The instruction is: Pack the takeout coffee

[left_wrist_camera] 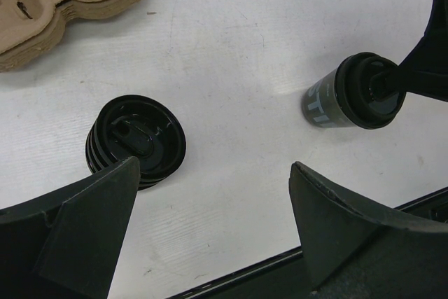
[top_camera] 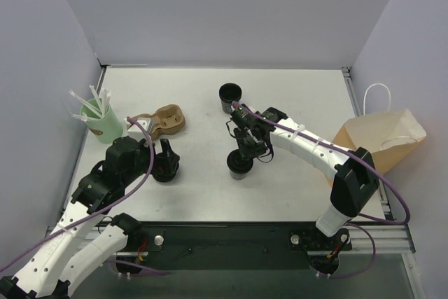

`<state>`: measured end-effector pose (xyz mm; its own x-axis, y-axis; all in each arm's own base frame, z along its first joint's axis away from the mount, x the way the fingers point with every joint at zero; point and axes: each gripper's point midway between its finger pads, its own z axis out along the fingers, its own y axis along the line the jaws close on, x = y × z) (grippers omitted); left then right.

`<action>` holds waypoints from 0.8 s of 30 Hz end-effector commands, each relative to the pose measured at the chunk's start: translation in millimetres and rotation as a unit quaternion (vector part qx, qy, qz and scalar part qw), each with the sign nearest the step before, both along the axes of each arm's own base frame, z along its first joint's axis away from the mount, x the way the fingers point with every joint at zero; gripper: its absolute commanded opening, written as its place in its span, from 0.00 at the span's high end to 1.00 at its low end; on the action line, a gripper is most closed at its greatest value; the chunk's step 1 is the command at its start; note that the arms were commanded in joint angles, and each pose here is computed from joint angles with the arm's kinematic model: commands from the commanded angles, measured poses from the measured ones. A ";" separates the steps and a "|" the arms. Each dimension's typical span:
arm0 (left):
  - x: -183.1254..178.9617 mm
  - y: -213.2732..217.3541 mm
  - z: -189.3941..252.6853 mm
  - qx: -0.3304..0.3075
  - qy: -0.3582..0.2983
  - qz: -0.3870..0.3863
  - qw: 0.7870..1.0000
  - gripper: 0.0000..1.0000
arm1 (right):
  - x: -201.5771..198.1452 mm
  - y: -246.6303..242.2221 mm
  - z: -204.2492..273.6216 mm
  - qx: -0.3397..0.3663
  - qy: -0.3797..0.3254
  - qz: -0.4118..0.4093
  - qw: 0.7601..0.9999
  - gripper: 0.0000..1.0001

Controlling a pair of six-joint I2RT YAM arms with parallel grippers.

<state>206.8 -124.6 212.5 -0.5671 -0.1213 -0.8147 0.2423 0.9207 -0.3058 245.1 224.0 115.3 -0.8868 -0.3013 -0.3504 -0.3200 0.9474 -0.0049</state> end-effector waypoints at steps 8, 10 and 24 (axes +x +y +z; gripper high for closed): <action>6.3 -30.8 20.9 -0.035 0.000 -0.060 0.998 0.12 | -2.6 -8.0 30.9 0.044 -0.020 -0.026 0.999 0.62; 9.0 -43.6 29.8 -0.057 0.006 -0.072 0.996 0.15 | -6.7 -8.8 37.7 0.062 -0.019 -0.025 0.998 0.59; 57.0 -153.2 4.5 -0.152 0.053 -0.136 0.978 0.12 | -6.2 -11.1 35.5 0.254 -0.027 -0.010 0.967 0.49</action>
